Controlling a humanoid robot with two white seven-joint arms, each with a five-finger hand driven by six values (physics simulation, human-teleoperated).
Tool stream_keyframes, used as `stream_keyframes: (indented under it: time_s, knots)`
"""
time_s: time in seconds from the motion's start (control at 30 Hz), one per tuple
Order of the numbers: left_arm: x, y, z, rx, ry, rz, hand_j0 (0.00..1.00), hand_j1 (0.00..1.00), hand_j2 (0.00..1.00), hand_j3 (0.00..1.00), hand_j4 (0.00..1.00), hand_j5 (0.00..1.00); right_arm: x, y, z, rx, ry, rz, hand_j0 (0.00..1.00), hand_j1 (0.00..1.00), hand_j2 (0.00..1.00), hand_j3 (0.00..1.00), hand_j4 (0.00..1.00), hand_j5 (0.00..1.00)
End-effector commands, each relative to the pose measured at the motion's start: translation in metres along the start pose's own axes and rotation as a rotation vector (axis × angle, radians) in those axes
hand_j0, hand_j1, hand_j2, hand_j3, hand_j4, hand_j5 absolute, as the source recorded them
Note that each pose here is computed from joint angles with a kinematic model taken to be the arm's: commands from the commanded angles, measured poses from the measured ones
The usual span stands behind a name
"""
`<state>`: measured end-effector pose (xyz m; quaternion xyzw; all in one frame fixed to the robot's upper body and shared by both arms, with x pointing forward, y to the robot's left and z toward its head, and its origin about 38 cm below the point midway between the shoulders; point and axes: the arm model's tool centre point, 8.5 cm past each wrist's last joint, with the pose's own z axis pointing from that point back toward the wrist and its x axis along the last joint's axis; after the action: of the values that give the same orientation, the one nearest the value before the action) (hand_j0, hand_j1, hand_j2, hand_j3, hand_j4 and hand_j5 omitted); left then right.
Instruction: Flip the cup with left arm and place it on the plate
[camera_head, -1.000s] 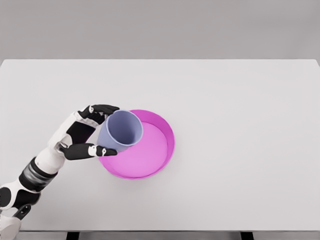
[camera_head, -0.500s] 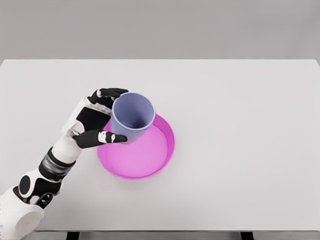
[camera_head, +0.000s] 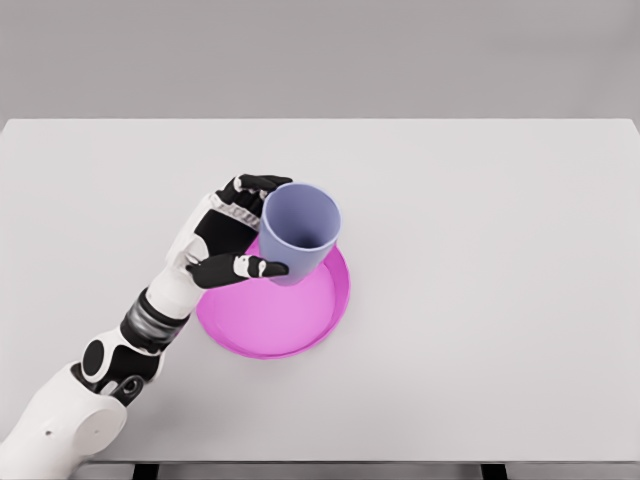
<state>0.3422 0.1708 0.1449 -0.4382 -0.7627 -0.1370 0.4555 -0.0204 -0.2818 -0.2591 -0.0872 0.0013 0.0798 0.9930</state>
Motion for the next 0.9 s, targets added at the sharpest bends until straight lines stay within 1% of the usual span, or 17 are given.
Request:
stream_keyframes:
  time_s: [0.0, 0.1, 0.27, 0.33, 0.47, 0.5, 0.67, 0.73, 0.87]
  knots:
    - [-0.0044, 0.0039, 0.0040, 0.014, 0.018, 0.002, 0.56, 0.56, 0.56, 0.56, 0.56, 0.56, -0.0001, -0.0001, 0.0000, 0.000, 0.000, 0.000, 1.00, 1.00, 1.00, 1.00, 1.00, 1.00]
    - [-0.0083, 0.0117, 0.0096, 0.036, 0.040, -0.006, 0.56, 0.56, 0.56, 0.56, 0.56, 0.56, -0.0001, 0.0000, 0.0000, 0.001, 0.000, 0.000, 1.00, 1.00, 1.00, 1.00, 1.00, 1.00]
    - [-0.0085, 0.0119, 0.0104, 0.038, 0.043, -0.009, 0.56, 0.56, 0.56, 0.56, 0.56, 0.56, -0.0001, -0.0001, 0.0000, 0.000, 0.000, 0.000, 1.00, 1.00, 1.00, 1.00, 1.00, 1.00]
    - [-0.0084, 0.0119, 0.0104, 0.039, 0.042, -0.011, 0.61, 0.61, 0.61, 0.61, 0.61, 0.61, -0.0001, -0.0001, 0.0000, 0.000, 0.000, 0.000, 1.00, 1.00, 1.00, 1.00, 1.00, 1.00]
    - [-0.0087, 0.0115, 0.0115, 0.039, 0.045, -0.012, 0.65, 0.65, 0.65, 0.65, 0.65, 0.65, -0.0001, -0.0001, 0.0000, 0.000, 0.000, 0.000, 1.00, 1.00, 1.00, 1.00, 1.00, 1.00]
    - [-0.0088, 0.0110, 0.0113, 0.039, 0.044, -0.011, 0.70, 0.70, 0.70, 0.70, 0.70, 0.70, -0.0001, -0.0001, 0.0000, 0.000, 0.000, 0.000, 1.00, 1.00, 1.00, 1.00, 1.00, 1.00]
    - [-0.0090, 0.0099, 0.0118, 0.038, 0.045, -0.010, 0.71, 0.71, 0.71, 0.71, 0.71, 0.71, -0.0001, -0.0001, 0.0000, 0.000, 0.000, 0.000, 1.00, 1.00, 1.00, 1.00, 1.00, 1.00]
    - [-0.0085, 0.0097, 0.0126, 0.040, 0.044, -0.010, 0.77, 0.77, 0.77, 0.77, 0.77, 0.77, -0.0001, -0.0001, 0.0000, 0.000, 0.000, 0.000, 1.00, 1.00, 1.00, 1.00, 1.00, 1.00]
    - [-0.0087, 0.0087, 0.0131, 0.040, 0.044, -0.007, 0.79, 0.79, 0.79, 0.79, 0.79, 0.79, -0.0001, -0.0001, 0.0000, 0.000, 0.000, 0.000, 1.00, 1.00, 1.00, 1.00, 1.00, 1.00]
